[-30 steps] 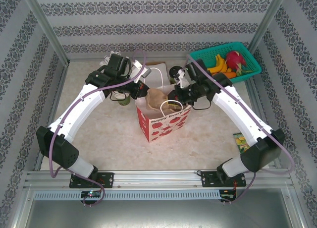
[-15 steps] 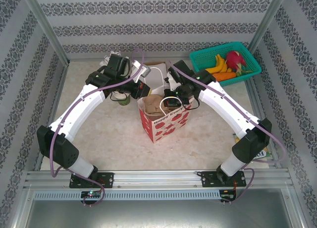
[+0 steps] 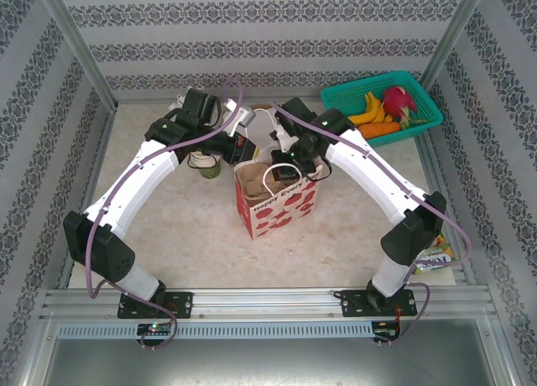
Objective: Pack the takeout coffee
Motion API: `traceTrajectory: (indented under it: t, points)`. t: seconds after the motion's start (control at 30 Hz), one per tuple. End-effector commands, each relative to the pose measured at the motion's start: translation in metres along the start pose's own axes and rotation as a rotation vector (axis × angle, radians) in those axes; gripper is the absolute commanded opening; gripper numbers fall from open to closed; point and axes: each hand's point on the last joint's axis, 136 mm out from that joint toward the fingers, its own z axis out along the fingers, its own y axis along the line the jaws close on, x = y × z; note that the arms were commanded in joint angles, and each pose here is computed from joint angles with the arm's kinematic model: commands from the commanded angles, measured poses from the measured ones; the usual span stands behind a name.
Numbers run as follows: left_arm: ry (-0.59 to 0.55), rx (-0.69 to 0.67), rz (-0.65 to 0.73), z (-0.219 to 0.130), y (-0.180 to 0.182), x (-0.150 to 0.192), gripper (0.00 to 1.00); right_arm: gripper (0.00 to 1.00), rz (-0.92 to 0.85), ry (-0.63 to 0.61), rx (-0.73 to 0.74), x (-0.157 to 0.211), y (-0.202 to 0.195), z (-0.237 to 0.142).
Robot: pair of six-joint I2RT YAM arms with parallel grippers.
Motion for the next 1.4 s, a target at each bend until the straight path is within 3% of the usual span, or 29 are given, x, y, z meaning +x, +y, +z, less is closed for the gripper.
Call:
traceTrajectory:
  t: [0.0,0.4,0.7,1.1,1.23,1.37]
  points:
    - [-0.012,0.063,-0.011,-0.002,-0.007,-0.007,0.00,0.00,-0.043,0.041,-0.014,-0.002,0.008,0.011]
    - [-0.003,0.052,-0.008,-0.002,-0.005,-0.005,0.00,0.00,-0.072,0.160,-0.030,0.006,0.001,0.042]
    - [-0.049,-0.156,-0.064,-0.008,0.030,-0.014,0.00,0.00,-0.056,0.194,-0.006,0.025,-0.003,0.027]
    - [-0.113,-0.208,-0.099,-0.019,0.033,-0.028,0.00,0.00,-0.067,0.255,-0.055,0.037,0.007,0.032]
    - [-0.135,-0.150,-0.104,-0.013,0.026,-0.032,0.00,0.00,-0.066,0.272,-0.051,0.037,0.006,0.034]
    - [-0.202,-0.110,-0.031,-0.027,0.008,-0.040,0.12,0.00,-0.064,0.274,-0.039,0.036,0.004,0.036]
